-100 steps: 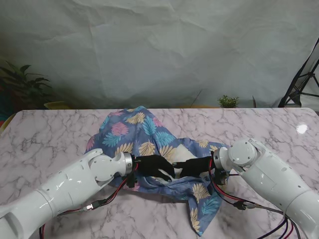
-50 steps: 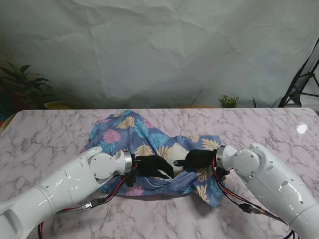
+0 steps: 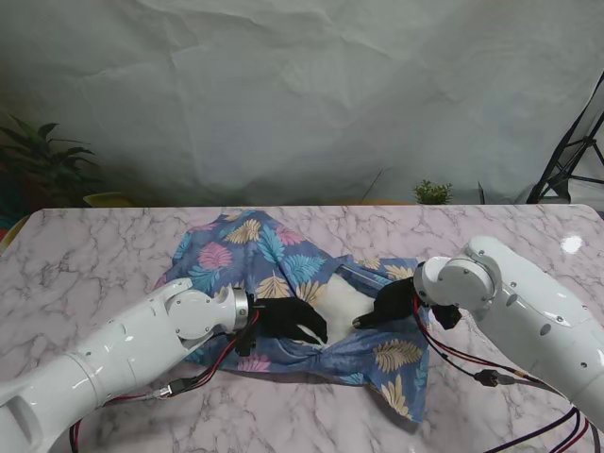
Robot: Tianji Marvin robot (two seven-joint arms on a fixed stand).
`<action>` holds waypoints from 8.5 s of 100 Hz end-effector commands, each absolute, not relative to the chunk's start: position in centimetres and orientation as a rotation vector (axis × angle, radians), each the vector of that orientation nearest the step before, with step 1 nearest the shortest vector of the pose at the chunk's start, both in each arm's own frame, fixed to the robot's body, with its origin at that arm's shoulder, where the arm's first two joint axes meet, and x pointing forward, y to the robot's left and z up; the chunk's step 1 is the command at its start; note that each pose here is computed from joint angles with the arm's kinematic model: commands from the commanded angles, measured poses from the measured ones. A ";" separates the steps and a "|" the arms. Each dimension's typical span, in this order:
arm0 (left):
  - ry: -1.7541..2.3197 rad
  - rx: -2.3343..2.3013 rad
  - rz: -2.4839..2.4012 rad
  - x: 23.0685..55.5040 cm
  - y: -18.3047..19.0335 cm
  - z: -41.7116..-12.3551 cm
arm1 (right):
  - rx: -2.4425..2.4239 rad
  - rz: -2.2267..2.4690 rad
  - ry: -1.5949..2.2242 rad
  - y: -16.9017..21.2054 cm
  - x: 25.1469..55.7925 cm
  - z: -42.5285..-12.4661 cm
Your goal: Put a pillowcase on a pillow
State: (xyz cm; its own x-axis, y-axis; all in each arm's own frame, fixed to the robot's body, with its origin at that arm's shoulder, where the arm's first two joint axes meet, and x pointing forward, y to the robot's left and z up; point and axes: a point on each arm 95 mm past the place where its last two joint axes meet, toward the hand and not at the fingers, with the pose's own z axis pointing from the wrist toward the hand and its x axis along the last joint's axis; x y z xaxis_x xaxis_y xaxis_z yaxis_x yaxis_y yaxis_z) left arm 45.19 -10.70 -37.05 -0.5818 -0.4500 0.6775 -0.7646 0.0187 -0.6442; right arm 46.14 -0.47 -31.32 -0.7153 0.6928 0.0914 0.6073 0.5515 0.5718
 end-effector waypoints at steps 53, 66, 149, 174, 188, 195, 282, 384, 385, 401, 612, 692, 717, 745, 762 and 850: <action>-2.053 1.332 1.421 43.6 -9.0 -40.5 | 0.772 1.030 2.362 -0.7 45.4 -27.9; -2.056 1.335 1.430 43.7 -9.2 -40.5 | 0.716 1.282 2.249 0.4 45.5 -27.4; -1.999 1.441 1.741 44.5 -9.1 -38.6 | 1.494 1.935 1.749 6.7 45.4 -33.7; -1.962 1.474 1.911 44.4 -8.0 -35.8 | 1.522 1.924 1.607 6.0 45.4 -33.9; -1.884 1.476 2.017 44.3 -7.9 -34.6 | 1.521 1.922 1.575 5.5 45.5 -33.3; -1.846 1.469 2.062 44.2 -7.8 -34.1 | 1.517 1.915 1.576 5.2 45.6 -33.2; -2.174 1.018 2.034 43.1 -6.8 -32.7 | 1.546 1.907 1.566 4.8 45.9 -31.7; -2.249 1.082 1.680 43.6 -10.6 -36.7 | 1.600 2.013 1.667 8.6 44.9 -29.2; -2.246 1.080 1.683 43.5 -10.6 -36.7 | 1.604 2.004 1.667 8.5 45.0 -29.2; -2.189 1.108 1.775 42.9 -10.3 -36.0 | 1.655 1.894 1.663 8.4 46.7 -30.4; -2.261 1.292 1.953 43.7 -5.5 -30.5 | 1.116 1.613 1.833 4.8 43.8 -32.1; -2.614 1.059 1.700 44.6 -4.0 -30.1 | 1.169 1.604 1.915 7.2 44.9 -34.3; -2.767 0.814 1.712 45.1 -4.9 -30.7 | 1.204 1.592 1.914 6.7 44.8 -34.6; -2.794 0.728 1.881 45.5 -5.2 -31.5 | 1.229 1.586 1.927 6.6 44.8 -35.2; -2.687 0.790 2.022 45.4 -5.3 -31.6 | 1.235 1.580 1.940 6.6 44.8 -35.4; -2.088 0.982 2.401 43.3 -8.3 -31.8 | 1.316 1.570 1.969 7.9 45.7 -36.8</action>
State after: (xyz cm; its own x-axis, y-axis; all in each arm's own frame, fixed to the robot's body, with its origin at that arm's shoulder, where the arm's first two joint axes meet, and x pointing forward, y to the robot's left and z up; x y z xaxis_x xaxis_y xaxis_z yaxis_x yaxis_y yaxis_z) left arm 43.75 -7.43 -30.91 -0.8057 -0.5184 0.2864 -0.1985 -0.2192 -0.9553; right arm 45.91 7.66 -35.95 -0.5456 0.7865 0.2894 0.4413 -0.0239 0.8970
